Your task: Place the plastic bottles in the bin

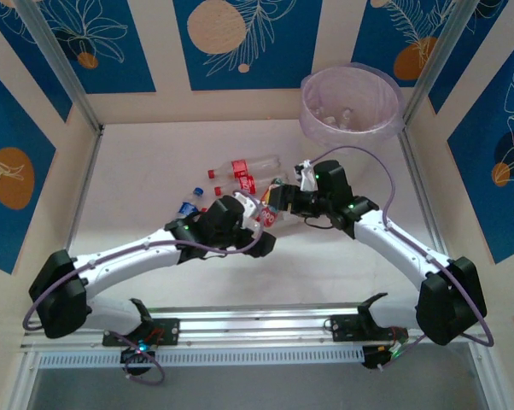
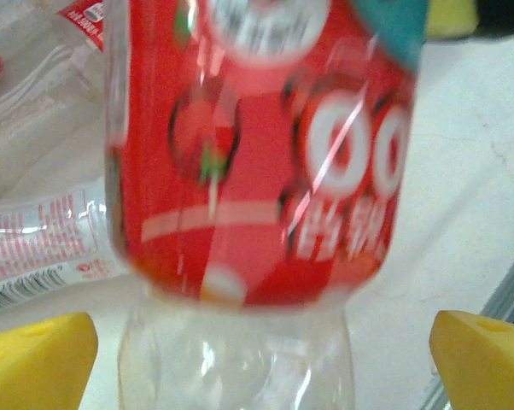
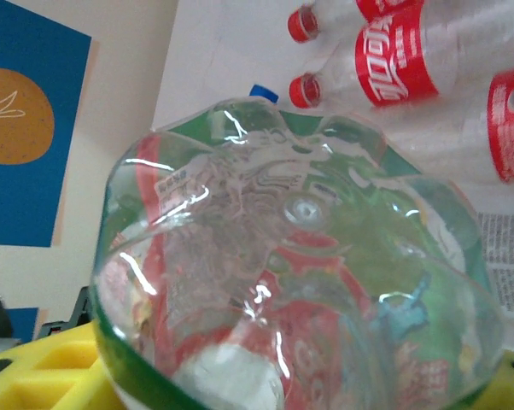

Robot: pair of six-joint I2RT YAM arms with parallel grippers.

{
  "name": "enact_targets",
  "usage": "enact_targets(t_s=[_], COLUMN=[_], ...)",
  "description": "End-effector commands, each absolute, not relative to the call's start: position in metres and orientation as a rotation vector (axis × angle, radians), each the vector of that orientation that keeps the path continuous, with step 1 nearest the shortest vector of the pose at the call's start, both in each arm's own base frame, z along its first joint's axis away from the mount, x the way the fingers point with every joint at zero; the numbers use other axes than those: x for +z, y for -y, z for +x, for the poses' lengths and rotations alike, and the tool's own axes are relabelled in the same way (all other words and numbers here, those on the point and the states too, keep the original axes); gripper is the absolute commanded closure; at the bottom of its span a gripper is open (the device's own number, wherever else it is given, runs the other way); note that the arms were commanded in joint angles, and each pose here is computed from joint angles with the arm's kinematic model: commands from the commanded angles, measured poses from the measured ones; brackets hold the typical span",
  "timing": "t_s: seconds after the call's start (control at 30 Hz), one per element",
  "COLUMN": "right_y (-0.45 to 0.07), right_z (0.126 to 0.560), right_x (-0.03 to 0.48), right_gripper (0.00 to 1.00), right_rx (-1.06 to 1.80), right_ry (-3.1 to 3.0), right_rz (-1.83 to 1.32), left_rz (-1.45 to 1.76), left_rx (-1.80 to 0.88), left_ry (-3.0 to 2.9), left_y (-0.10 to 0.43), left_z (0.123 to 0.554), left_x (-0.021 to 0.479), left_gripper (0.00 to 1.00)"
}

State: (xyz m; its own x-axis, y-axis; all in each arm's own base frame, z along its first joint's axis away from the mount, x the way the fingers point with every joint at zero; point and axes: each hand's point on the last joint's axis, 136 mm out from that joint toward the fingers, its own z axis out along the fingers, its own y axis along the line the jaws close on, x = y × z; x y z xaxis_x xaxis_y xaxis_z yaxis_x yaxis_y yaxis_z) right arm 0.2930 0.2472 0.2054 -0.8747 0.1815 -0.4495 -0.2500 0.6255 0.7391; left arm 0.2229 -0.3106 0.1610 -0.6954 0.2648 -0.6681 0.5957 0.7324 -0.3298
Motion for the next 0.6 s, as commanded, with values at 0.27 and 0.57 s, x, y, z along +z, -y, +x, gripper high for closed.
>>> enact_targets(t_s=[0.27,0.57], right_y=[-0.217,-0.175], right_z=[0.32,0.348], right_x=[0.296,0.413], right_gripper=[0.46,0.45], right_rx=[0.754,0.503], right_ry=[-2.215,-1.93], right_rz=[-0.256,-0.307], left_rz=[0.358,0.295], left_rx=[-0.844,-0.841], left_ry=[-2.396,-2.388], left_y=[0.248,0.241], left_z=[0.226,0.236], left_x=[0.16,0.167], left_gripper=[0.0,0.0])
